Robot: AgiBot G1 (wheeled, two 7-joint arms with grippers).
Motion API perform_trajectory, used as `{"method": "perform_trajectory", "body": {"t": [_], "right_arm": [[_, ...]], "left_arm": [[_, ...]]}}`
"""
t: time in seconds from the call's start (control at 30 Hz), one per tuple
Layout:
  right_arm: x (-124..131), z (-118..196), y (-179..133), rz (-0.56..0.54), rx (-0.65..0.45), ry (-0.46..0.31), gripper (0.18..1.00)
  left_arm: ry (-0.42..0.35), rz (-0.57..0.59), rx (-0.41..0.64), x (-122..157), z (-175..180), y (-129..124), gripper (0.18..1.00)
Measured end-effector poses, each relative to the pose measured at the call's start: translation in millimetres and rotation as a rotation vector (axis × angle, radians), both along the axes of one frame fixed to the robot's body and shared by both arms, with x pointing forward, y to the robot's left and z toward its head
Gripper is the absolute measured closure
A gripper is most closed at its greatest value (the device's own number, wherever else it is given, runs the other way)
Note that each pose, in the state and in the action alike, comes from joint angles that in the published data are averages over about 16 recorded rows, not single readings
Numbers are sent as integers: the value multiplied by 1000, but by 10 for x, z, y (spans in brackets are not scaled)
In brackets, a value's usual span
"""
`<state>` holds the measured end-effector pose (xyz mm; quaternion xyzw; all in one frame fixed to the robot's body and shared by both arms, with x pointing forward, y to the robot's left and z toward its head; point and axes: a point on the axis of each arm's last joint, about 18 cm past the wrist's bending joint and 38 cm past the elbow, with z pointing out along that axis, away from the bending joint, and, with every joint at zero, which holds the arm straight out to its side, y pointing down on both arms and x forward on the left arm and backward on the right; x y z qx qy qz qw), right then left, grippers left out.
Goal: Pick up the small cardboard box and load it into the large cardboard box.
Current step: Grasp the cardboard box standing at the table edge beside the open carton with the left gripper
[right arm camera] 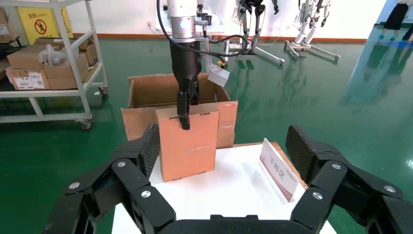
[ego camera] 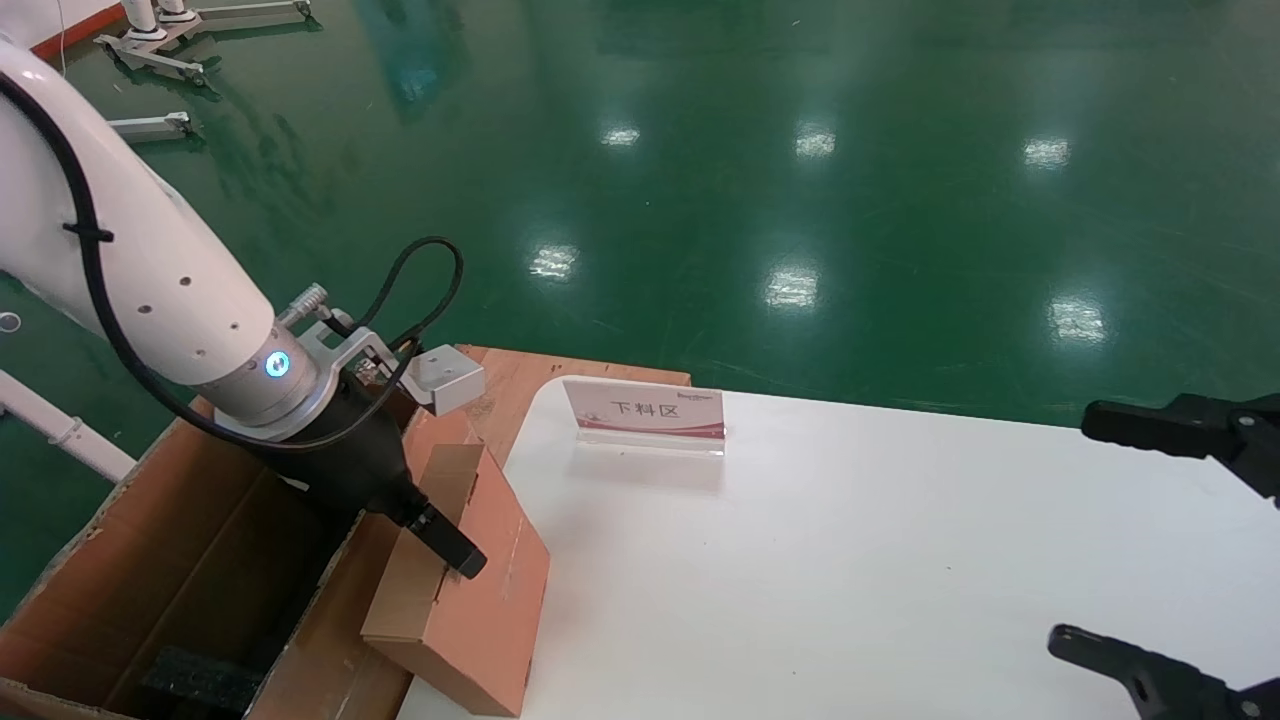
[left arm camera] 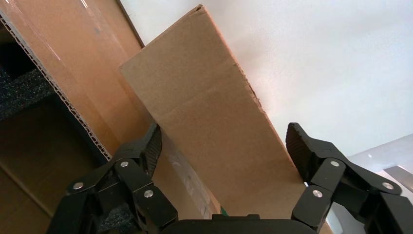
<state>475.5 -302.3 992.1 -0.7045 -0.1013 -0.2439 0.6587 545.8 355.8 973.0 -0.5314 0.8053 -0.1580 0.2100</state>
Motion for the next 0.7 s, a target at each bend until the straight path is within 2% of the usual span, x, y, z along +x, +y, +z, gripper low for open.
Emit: {"method": "perform_trajectory", "body": {"t": [0.23,0.37,0.7], "right_arm": [[0,0,0,0,0,0,267],[0,0,0,0,0,0,332],[0,0,0,0,0,0,538]], "left_arm": [[0,0,1,-1,3,-1,293],[0,0,1,-1,4,-1,349],[0,-1,2,-1,7,-2,576]]}}
